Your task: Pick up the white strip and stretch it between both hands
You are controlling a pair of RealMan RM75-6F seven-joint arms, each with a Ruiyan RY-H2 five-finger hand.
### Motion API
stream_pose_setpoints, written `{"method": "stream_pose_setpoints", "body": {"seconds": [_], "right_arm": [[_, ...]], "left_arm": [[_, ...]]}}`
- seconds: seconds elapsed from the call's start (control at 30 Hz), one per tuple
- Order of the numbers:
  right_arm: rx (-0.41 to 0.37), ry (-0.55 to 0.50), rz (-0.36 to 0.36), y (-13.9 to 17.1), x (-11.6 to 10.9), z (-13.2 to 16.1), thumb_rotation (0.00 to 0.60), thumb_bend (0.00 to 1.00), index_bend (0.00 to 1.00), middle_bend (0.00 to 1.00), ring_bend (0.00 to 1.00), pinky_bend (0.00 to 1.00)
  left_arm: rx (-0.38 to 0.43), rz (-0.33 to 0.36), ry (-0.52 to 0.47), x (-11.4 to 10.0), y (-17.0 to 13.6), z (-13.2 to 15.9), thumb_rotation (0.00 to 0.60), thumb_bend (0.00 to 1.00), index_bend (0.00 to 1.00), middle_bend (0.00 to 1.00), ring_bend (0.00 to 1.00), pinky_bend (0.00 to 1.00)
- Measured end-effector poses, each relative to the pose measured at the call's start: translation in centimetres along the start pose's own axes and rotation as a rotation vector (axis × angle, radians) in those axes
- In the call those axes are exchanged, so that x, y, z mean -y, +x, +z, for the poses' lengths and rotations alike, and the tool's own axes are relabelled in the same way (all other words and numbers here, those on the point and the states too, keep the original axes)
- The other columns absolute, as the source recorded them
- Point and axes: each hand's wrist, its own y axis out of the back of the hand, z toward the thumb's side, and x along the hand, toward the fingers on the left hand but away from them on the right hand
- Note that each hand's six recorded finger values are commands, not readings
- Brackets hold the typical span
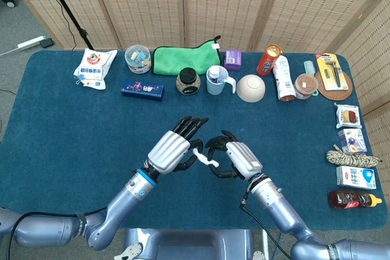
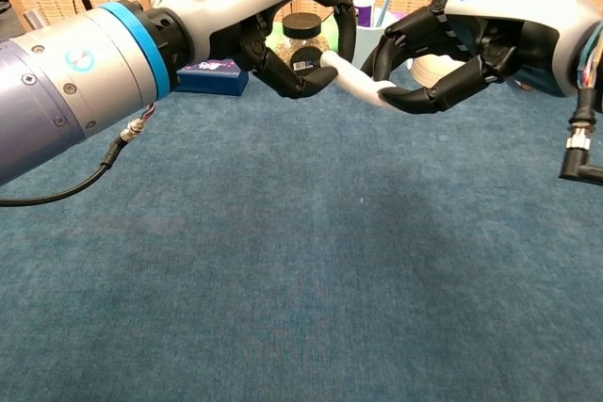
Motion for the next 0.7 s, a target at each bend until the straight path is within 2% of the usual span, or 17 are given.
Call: {"method": "stream_pose_setpoints", "body": {"seconds": [0.7], "right_arm": [[0.011, 0.004, -0.007, -0.03, -0.52, -0.69, 0.600, 0.61, 0.65, 0.31, 0.23, 0.00]], "left_arm": [[-0.005, -0.006, -0.005, -0.09, 0.15, 0.02, 0.600, 0.48, 0.77, 0.00, 0.00, 0.00]]}}
